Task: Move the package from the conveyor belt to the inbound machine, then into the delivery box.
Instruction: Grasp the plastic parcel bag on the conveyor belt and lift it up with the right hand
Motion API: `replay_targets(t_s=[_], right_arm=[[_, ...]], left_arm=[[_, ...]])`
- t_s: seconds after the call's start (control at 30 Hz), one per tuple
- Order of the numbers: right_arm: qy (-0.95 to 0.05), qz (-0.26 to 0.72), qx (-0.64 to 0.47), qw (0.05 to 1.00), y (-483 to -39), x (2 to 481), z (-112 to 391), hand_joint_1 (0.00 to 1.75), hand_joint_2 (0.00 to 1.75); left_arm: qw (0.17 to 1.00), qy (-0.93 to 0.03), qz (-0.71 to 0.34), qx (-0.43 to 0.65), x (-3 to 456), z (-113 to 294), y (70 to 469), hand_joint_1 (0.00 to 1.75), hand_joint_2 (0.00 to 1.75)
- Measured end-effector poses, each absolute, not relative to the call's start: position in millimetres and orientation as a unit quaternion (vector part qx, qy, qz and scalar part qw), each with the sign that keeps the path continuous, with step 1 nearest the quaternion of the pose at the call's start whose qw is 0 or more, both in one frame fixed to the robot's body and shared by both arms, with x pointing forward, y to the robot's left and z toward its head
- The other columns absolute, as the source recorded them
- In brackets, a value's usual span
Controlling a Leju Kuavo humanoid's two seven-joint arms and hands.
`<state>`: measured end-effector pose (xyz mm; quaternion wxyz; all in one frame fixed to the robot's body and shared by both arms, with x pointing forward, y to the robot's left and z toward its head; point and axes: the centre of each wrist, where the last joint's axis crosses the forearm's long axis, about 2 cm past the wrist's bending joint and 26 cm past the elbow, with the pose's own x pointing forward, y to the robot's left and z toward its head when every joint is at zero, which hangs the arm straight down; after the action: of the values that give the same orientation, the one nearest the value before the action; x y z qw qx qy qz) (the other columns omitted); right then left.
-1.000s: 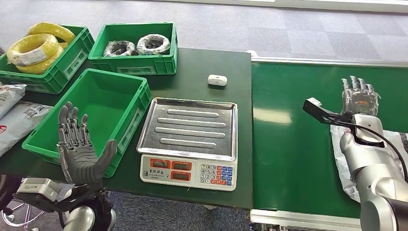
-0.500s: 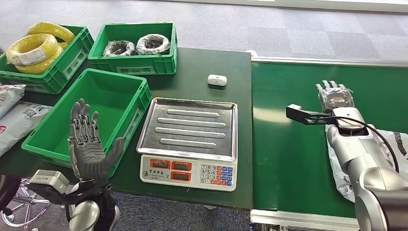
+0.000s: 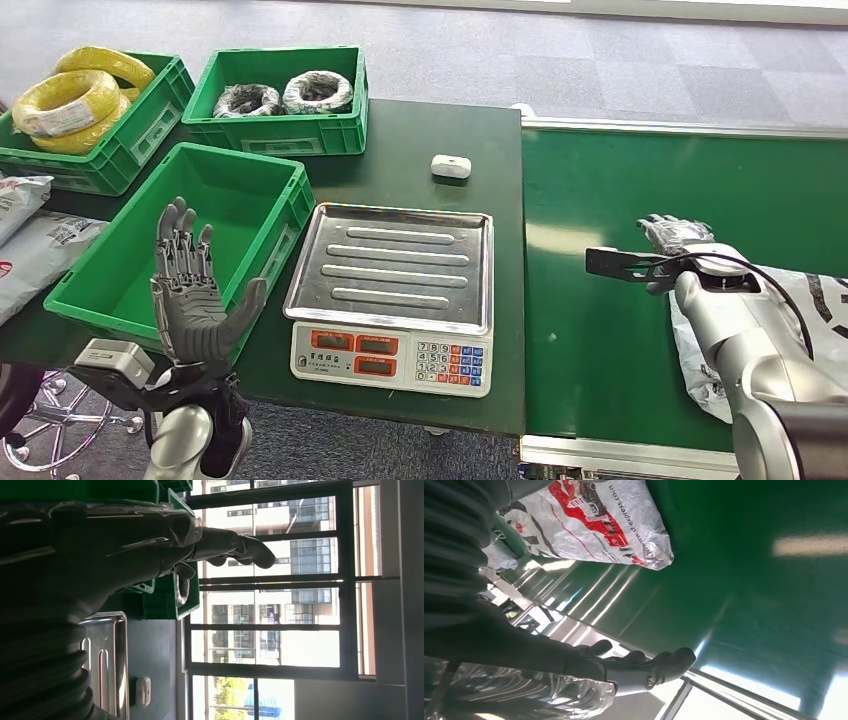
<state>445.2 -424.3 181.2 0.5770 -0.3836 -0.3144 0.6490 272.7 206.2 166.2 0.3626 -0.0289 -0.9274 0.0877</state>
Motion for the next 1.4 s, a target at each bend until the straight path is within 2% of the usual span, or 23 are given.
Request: replay_targets(t_s=[0.6,1.0,1.4], right_arm=[[-0.328,0.593,-0.457,0.576,-430,450,194,0.00,1.75],[-0.291,0.533,-0.476,0.636,-478,425,178,0.00,1.75],[-0.280,0.526,-0.472,0.650,-489,414,168,0.00,1.75]], left_arm=[[0.361,-0.927,0.097,-0.010,270,167,210,0.00,1.75],[0.362,-0.927,0.096,-0.014,265,165,212,0.00,1.75],[0.362,-0.927,0.096,-0.014,265,165,212,0.00,1.75]])
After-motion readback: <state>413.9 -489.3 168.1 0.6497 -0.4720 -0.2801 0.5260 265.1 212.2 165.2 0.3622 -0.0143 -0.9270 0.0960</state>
